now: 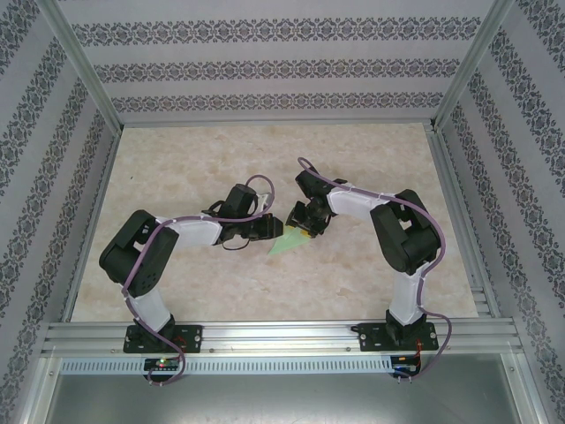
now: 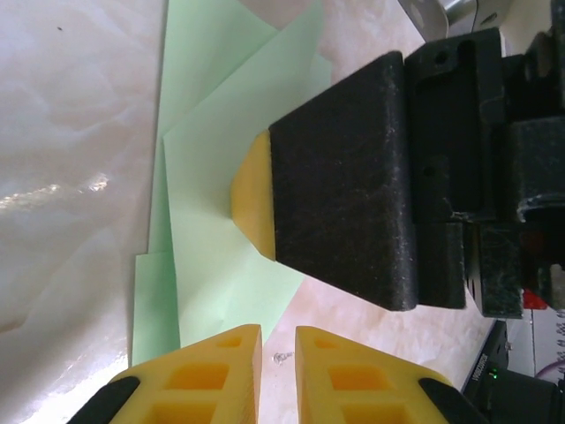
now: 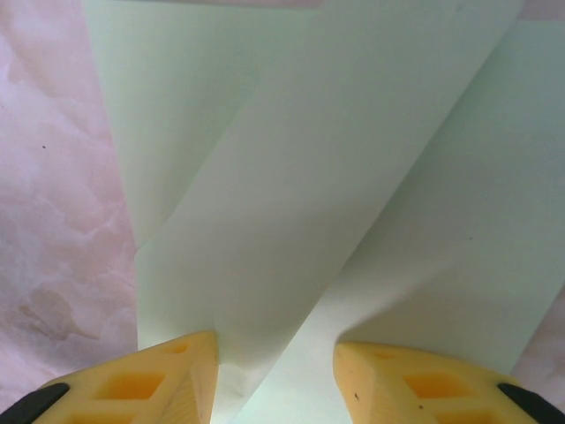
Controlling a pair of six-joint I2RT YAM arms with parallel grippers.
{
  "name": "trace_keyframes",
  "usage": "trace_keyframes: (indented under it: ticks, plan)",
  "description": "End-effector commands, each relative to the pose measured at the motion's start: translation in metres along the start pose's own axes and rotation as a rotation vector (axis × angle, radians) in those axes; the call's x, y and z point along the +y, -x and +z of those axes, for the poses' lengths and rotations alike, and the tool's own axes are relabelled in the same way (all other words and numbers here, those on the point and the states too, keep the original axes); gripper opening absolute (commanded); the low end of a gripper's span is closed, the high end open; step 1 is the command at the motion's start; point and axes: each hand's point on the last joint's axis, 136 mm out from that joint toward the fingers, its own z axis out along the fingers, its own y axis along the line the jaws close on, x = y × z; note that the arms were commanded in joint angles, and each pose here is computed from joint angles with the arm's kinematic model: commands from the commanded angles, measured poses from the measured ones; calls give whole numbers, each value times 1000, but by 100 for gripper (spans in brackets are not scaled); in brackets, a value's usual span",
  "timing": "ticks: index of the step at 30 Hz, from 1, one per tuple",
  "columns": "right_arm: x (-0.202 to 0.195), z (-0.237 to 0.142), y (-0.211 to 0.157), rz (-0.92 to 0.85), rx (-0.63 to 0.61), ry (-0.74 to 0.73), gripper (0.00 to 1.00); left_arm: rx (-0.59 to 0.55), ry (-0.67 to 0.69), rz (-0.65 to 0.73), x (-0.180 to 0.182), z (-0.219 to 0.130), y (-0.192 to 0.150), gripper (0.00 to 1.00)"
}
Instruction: Fold a paper plane with a square sheet of paper (pick it up from the middle)
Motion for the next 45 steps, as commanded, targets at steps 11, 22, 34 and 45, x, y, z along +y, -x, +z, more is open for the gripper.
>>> trace_keyframes:
  ticks: [11,22,34,45]
  plan:
    - [-76,54,-17,53,75,-243,45,68,51,-23,15,18,-10,15]
    - [-78,58,-17,51,88,-243,43,105,105,-58,31,21,-20,10]
    - [-84,66,-19,32,108,-291,42,115,117,-65,34,21,-23,10]
    - [-87,74,-20,17,120,-320,44,61,15,-22,5,21,-2,15]
